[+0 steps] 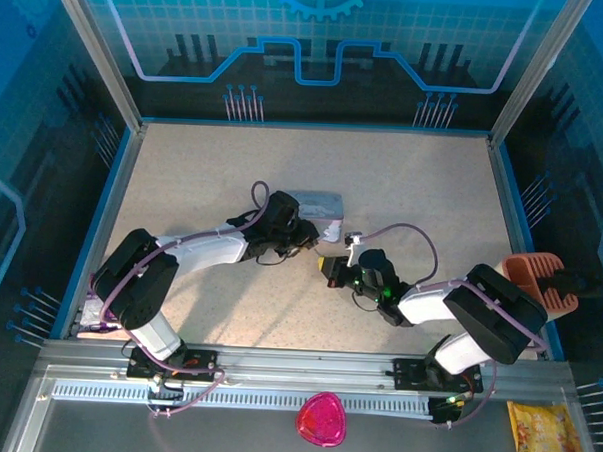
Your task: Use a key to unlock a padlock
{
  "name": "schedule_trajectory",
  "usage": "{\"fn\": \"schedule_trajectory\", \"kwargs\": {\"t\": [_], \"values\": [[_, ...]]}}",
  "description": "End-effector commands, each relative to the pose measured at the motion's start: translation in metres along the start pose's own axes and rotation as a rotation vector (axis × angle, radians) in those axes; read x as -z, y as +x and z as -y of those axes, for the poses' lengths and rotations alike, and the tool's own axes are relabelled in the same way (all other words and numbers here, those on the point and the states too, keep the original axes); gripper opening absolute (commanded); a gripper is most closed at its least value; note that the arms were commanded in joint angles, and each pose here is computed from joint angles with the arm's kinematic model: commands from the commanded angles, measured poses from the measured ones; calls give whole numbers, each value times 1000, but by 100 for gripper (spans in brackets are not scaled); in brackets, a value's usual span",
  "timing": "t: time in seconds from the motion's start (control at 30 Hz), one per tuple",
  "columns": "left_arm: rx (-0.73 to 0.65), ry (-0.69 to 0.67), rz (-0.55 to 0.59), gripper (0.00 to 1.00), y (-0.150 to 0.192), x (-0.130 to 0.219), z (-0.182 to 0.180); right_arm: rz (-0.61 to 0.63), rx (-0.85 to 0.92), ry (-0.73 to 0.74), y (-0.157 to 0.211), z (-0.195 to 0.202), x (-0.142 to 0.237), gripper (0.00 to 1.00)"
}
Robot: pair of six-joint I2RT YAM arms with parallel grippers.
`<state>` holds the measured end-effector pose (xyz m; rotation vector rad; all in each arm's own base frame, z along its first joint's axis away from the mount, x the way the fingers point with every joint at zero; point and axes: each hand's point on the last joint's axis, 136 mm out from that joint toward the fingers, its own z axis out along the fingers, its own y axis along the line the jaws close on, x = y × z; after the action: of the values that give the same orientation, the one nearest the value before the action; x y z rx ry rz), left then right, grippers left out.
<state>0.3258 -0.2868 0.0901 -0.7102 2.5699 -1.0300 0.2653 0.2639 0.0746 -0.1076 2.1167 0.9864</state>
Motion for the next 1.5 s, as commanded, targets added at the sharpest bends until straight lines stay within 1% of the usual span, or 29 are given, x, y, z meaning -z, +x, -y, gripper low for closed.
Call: {"fn": "schedule_trajectory", "kwargs": {"t": [0.0, 0.43, 0.63, 1.0, 1.2, 1.47], "values": [[16, 87, -26, 13, 4, 13, 20, 49, 30, -10, -6, -3, 1, 0], [48, 126, -45, 12, 7, 11, 24, 89, 41, -23, -10, -6, 4, 0], [38, 142, -40, 12, 6, 13, 28, 98, 63, -20, -7, -7, 7, 0], [46, 139, -44, 12, 7, 13, 27, 127, 70, 1, -11, -4, 10, 0], [48, 136, -45, 12, 7, 12, 25, 144, 67, -11, -15, -7, 9, 0], [47, 140, -46, 12, 8, 13, 25, 142, 64, -13, -15, -9, 7, 0]]}}
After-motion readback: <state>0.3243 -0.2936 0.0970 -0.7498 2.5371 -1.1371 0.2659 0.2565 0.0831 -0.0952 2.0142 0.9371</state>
